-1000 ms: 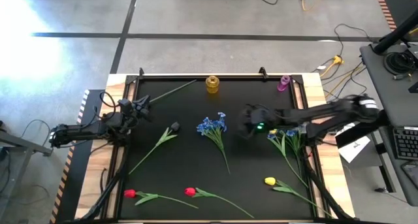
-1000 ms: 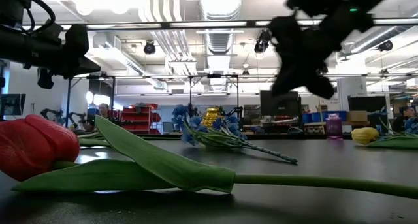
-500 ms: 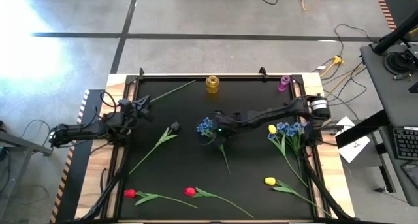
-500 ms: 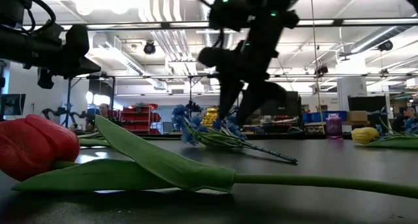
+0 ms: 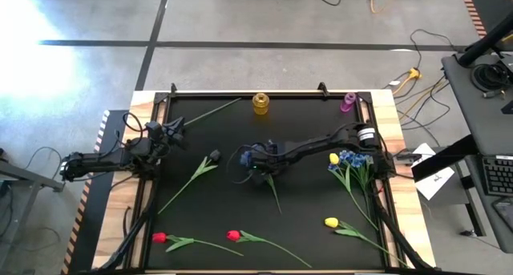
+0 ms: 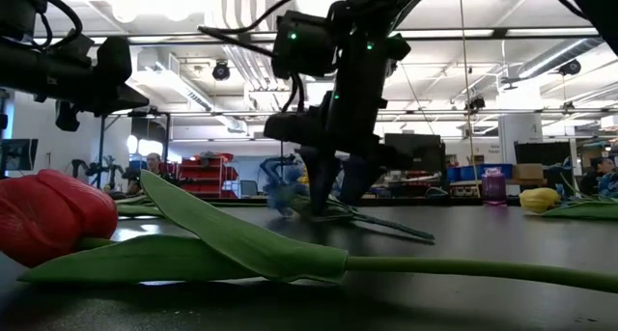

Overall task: Sort flowers into vase by color
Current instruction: Put the left blue flowers into the yellow vase

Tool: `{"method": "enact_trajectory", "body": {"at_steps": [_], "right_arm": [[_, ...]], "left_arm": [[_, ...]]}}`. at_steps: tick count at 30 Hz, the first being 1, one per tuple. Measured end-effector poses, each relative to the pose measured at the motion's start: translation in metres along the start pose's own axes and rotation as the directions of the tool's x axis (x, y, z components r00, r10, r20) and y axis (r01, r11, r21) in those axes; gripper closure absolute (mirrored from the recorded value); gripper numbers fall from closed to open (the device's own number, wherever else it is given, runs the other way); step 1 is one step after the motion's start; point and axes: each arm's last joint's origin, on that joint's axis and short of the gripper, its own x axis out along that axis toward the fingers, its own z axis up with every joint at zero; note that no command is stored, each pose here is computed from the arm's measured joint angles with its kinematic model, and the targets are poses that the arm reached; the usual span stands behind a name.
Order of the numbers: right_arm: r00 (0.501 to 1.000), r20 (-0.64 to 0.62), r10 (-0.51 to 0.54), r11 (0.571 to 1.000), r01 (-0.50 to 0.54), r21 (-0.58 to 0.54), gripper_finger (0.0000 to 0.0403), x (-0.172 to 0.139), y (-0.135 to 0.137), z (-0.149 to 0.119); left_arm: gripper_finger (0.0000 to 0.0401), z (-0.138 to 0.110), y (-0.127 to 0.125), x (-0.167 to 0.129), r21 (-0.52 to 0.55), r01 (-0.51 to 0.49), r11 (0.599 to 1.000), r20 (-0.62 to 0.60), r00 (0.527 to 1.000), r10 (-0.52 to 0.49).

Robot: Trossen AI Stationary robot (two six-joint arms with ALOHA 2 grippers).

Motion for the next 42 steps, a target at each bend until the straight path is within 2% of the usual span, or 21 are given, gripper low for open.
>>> {"method": "enact_trajectory", "body": {"at_steps": [4, 9, 12, 15, 17, 19, 23, 25, 28, 30, 33, 39, 42], "right_arm": [[1.000, 0.003, -0.021, 1.000, 0.021, 0.007, 0.0291, 0.000, -0.001, 0.000], [0.997, 0.077, -0.007, 1.000, 0.008, -0.010, 0.0378, -0.015, 0.000, 0.010], [0.988, 0.149, 0.047, 0.999, -0.042, -0.035, 0.0387, -0.039, -0.005, 0.030], [0.949, 0.294, 0.110, 0.994, -0.096, -0.061, 0.0390, -0.068, -0.015, 0.057], [0.889, 0.434, 0.148, 0.988, -0.117, -0.098, 0.0391, -0.088, -0.024, 0.079], [0.801, 0.573, 0.173, 0.984, -0.118, -0.132, 0.0391, -0.110, -0.036, 0.103], [0.555, 0.806, 0.206, 0.978, -0.095, -0.184, 0.0392, -0.145, -0.066, 0.152], [0.451, 0.873, 0.186, 0.982, -0.058, -0.179, 0.0392, -0.154, -0.083, 0.170], [0.326, 0.934, 0.147, 0.987, 0.011, -0.159, 0.0392, -0.160, -0.104, 0.190], [0.281, 0.952, 0.123, 0.987, 0.064, -0.146, 0.0393, -0.160, -0.116, 0.199], [0.265, 0.960, 0.093, 0.984, 0.120, -0.128, 0.0393, -0.156, -0.129, 0.208], [0.290, 0.953, 0.084, 0.966, 0.211, -0.149, 0.0393, -0.144, -0.136, 0.211], [0.311, 0.947, 0.082, 0.963, 0.220, -0.156, 0.0392, -0.134, -0.136, 0.211]], "left_arm": [[0.0401, 0.000, 0.000, 0.000, 0.000, 0.000, 1.000, 0.000, 1.000, 0.000], [0.0401, 0.000, 0.000, 0.000, 0.000, 0.000, 1.000, 0.000, 1.000, 0.000], [0.0401, 0.000, 0.000, 0.000, 0.000, 0.000, 1.000, 0.000, 1.000, 0.000], [0.0401, 0.000, 0.000, 0.000, 0.000, 0.000, 1.000, 0.000, 1.000, 0.000], [0.0401, 0.000, 0.000, 0.000, 0.000, 0.000, 1.000, 0.000, 1.000, 0.000], [0.0401, 0.000, 0.000, 0.000, 0.001, 0.000, 1.000, 0.000, 1.000, 0.000], [0.0401, 0.000, 0.000, 0.000, 0.001, -0.001, 1.000, -0.001, 1.000, 0.001], [0.0401, 0.000, 0.000, 0.000, 0.001, 0.000, 1.000, -0.001, 1.000, 0.000], [0.0401, 0.000, 0.000, 0.000, 0.000, 0.000, 1.000, -0.001, 1.000, 0.000], [0.0401, 0.000, 0.000, 0.000, 0.002, 0.000, 1.000, -0.001, 1.000, 0.000], [0.0401, 0.000, 0.000, 0.000, 0.002, 0.000, 1.000, -0.001, 1.000, 0.000], [0.0401, 0.000, 0.000, 0.000, 0.002, 0.000, 1.000, -0.001, 1.000, 0.000], [0.0401, 0.000, 0.000, 0.000, 0.001, 0.000, 1.000, -0.001, 1.000, 0.000]]}}
